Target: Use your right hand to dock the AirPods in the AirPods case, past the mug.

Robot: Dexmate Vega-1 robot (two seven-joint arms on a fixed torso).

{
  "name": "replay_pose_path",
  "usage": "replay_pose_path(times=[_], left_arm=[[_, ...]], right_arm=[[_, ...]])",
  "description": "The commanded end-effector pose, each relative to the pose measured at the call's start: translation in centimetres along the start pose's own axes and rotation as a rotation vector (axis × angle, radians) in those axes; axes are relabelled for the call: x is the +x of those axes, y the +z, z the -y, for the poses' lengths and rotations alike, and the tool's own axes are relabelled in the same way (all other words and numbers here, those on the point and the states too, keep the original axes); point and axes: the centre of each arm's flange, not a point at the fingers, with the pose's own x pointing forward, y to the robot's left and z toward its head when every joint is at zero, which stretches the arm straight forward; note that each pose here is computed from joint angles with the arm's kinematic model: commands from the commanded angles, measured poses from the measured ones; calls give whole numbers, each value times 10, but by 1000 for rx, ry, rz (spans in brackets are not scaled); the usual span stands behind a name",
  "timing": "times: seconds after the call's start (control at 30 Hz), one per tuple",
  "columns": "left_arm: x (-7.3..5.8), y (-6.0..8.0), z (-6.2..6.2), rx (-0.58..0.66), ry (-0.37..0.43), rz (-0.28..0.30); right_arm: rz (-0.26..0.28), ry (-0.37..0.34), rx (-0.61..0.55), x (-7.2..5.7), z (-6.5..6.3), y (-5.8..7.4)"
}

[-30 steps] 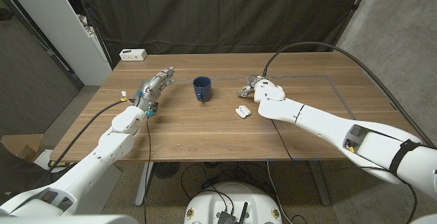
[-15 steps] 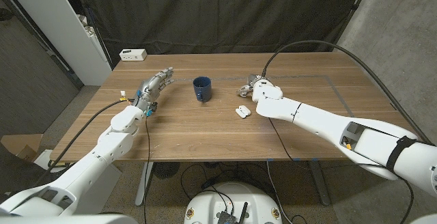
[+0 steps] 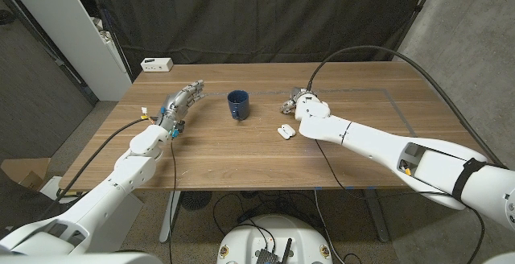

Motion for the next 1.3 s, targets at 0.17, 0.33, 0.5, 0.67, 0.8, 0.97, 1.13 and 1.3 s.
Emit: replay_pose_path(times=[0.17, 0.33, 0.5, 0.67, 0.8, 0.97, 1.13, 1.3], left_arm=[[6, 0, -2, 5, -13, 1], [7, 1, -3, 6, -11, 3], [9, 2, -2, 5, -13, 7], [10, 3, -1, 6, -13, 10], [10, 3, 1, 8, -12, 7], [10, 3, 4, 5, -16, 8], [11, 3, 7, 6, -24, 9], [12, 4, 10, 6, -28, 13]], right_arm=[[6, 72, 1, -7, -25, -1], [33, 30, 28, -9, -27, -4], [43, 7, 41, -11, -27, -7], [83, -25, 57, -17, -27, -13], [113, -38, 78, -27, -18, -15], [140, -50, 88, -45, -2, -12], [159, -57, 102, -63, 10, -12], [190, -88, 114, -80, 18, -12]])
